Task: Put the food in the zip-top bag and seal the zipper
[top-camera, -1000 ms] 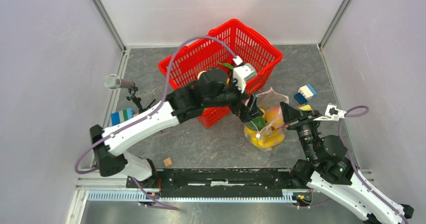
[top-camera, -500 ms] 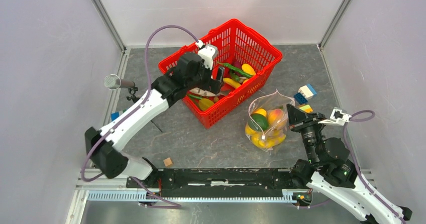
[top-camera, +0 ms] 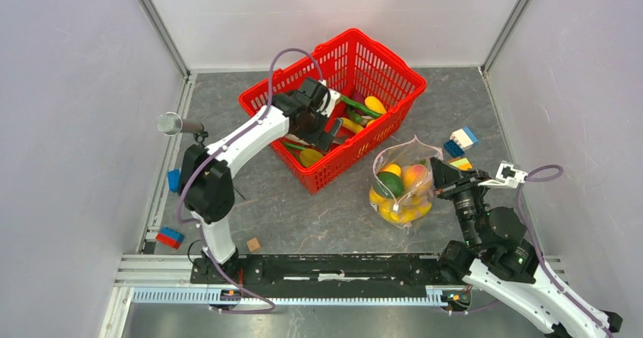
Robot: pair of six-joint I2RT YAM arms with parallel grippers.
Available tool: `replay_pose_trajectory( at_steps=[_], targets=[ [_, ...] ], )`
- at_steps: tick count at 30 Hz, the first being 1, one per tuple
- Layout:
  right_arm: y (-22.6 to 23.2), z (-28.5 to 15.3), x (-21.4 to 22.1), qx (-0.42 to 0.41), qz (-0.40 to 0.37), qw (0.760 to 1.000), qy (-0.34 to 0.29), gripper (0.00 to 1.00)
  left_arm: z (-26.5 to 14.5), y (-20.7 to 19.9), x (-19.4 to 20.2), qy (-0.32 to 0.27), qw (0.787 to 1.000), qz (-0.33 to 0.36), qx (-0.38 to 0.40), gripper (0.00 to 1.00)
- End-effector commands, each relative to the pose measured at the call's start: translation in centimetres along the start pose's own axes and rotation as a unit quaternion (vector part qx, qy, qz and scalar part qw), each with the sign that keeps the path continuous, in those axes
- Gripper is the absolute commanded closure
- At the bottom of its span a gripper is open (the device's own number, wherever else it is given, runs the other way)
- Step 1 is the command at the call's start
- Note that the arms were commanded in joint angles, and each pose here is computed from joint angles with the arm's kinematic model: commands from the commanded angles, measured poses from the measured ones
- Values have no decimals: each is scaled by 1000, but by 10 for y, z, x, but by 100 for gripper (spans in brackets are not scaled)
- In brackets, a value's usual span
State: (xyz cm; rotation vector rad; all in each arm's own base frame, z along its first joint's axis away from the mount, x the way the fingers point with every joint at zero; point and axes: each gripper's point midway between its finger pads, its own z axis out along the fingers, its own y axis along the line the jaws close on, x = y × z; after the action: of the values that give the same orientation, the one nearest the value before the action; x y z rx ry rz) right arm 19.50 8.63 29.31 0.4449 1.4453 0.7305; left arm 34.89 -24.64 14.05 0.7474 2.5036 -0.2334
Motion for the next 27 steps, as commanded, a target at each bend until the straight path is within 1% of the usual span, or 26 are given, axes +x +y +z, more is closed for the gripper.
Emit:
replay_pose_trajectory(
  at_steps=[1,5,9,13,17,20,24,27],
  targets=[
    [8,2,-3,-8,8,1000,-1,95,6,-4,24,77,996,35,37,0],
    [8,3,-1,-7,6,1000,1,94,16,-1,35,102,994,37,30,0],
    [8,3,0,-9,7,1000,2,94,28,10,44,124,992,39,1,0],
    [8,3,0,-8,7,1000,2,94,37,9,55,144,989,31,0,0],
    [7,3,0,-7,7,1000,2,94,39,-1,63,153,987,25,30,0],
    [7,3,1,-6,9,1000,2,94,45,2,70,167,985,26,22,0],
    [7,4,4,-6,6,1000,5,94,58,5,74,170,985,23,11,0],
    [7,4,3,-5,5,1000,4,94,66,1,68,154,988,13,16,4]
  ],
)
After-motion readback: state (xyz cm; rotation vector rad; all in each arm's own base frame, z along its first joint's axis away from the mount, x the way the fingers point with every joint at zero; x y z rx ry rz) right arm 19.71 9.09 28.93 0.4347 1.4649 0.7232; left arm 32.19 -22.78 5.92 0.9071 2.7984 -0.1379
